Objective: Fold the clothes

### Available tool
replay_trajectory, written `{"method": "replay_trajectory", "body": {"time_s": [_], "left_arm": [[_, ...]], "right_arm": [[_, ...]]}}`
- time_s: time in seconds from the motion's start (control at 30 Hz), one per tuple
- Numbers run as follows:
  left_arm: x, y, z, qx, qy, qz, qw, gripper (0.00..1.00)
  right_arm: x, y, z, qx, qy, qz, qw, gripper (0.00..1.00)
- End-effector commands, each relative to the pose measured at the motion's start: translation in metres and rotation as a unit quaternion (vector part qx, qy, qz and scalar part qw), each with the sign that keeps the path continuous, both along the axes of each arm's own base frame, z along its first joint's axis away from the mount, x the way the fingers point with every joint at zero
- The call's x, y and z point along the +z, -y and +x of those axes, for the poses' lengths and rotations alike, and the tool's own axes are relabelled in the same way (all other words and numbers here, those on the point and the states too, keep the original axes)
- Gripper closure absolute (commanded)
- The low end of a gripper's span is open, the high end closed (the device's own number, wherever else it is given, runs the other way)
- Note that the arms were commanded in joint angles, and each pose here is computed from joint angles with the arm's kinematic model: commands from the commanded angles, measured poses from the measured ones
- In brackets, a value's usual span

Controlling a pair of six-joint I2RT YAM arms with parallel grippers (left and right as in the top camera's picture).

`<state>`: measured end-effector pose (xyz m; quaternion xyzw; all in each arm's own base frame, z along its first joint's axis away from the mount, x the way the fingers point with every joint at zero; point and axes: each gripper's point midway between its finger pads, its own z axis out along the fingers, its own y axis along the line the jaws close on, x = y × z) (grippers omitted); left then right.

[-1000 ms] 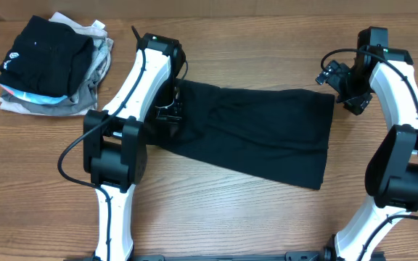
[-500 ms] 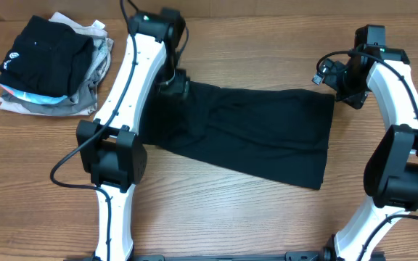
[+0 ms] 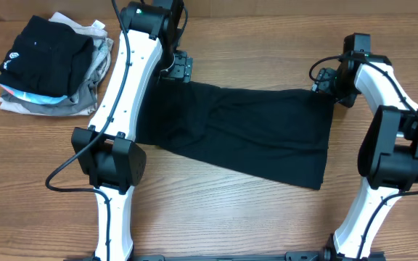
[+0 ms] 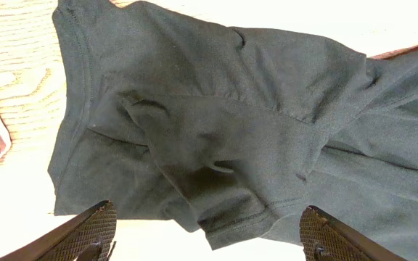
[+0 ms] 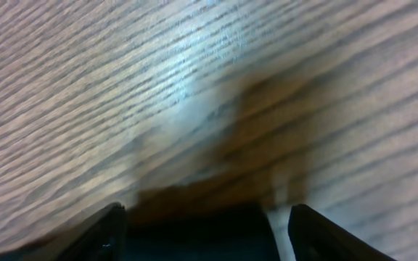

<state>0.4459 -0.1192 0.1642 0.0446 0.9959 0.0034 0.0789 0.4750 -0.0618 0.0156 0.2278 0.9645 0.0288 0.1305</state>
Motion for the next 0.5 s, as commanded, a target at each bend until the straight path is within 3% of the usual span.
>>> {"method": "replay_trajectory", "body": {"time_s": [0.0, 0.07, 0.13, 0.17, 0.23, 0.37, 0.47], "left_arm": [[0.017, -0.004, 0.003, 0.001, 0.025, 0.002, 1.000, 0.17], [0.017, -0.004, 0.003, 0.001, 0.025, 0.002, 1.000, 0.17], [0.017, -0.004, 0.003, 0.001, 0.025, 0.002, 1.000, 0.17], [0.017, -0.004, 0.003, 0.001, 0.024, 0.002, 1.000, 0.17], [0.017, -0.004, 0.003, 0.001, 0.025, 0.003, 1.000, 0.17], [0.017, -0.006, 0.003, 0.002, 0.027, 0.009, 1.000, 0.17], [0.018, -0.016, 0.006, 0.008, 0.035, 0.036, 0.999, 0.19]], "right_arm": [[-0.015, 0.000, 0.001, 0.012, -0.010, -0.013, 1.000, 0.30], [-0.018, 0.000, 0.000, 0.012, -0.015, -0.012, 1.000, 0.37], [-0.018, 0.000, 0.000, 0.012, -0.015, -0.012, 1.000, 0.53], [-0.017, 0.000, 0.001, 0.012, -0.014, -0.012, 1.000, 0.67], [-0.017, 0.000, 0.001, 0.012, -0.014, -0.012, 1.000, 0.79], [-0.011, 0.004, -0.001, 0.007, -0.019, -0.011, 1.000, 0.96], [0.002, 0.010, -0.002, 0.002, -0.024, -0.011, 1.000, 0.96]]}}
